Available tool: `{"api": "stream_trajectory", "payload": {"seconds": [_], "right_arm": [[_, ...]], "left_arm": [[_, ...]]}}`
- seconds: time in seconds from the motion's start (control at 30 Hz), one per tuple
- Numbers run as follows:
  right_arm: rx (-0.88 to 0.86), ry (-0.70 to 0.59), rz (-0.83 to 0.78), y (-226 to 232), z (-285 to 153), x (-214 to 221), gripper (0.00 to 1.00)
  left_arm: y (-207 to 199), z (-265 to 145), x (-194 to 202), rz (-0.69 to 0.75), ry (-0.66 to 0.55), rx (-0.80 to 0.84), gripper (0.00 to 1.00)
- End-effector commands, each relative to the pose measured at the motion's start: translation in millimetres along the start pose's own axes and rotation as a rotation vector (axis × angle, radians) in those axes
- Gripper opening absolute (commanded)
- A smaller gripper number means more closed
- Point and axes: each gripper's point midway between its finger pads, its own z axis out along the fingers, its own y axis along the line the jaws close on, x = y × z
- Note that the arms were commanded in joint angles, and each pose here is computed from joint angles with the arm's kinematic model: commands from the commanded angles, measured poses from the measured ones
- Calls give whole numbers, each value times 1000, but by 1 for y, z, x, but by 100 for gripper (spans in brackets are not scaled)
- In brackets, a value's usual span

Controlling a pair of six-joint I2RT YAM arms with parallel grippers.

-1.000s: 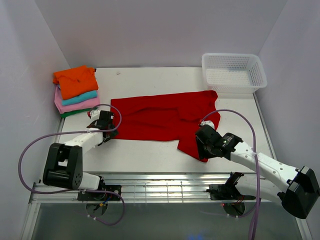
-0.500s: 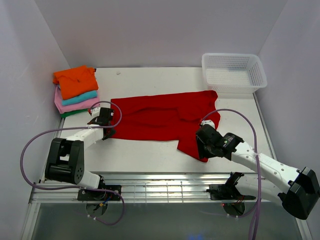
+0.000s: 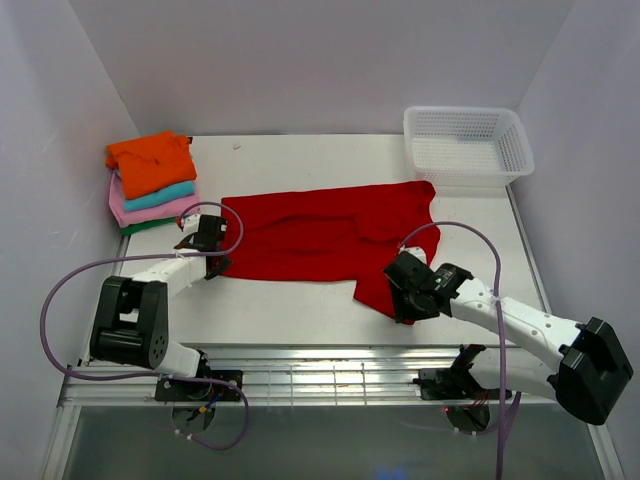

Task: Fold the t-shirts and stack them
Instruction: Fold the tshirt

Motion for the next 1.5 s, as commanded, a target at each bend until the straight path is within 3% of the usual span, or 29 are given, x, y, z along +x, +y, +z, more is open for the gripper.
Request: {"api": "stream_trajectory", "payload": {"seconds": [0.0,0.3,0.57,0.93,1.03,1.07,1.17,1.47], "right_arm": [[44,63,36,-6,6,21,56],[82,25,97,-11,18,25,56],[55,-61,101,0,23,0,54],[101,22,67,-5,47,23,51],[100,19,70,-7,49,27,33],[102,21,72,-8,50,28,21],[106,29,67,-8,47,29,9],[133,-15,66,-7,5,19,8]], "left_arm": [[6,-6,12,0,46,4,0],[0,-12,13,8,35,26,0],[1,-14,15,17,29,21,0],[2,-17,12,13,18,17,0],[2,-16,12,14,16,13,0],[2,-16,12,15,19,13,0],[2,-17,14,19,21,10,0],[-1,-43,10,0,-33,38,0]]}}
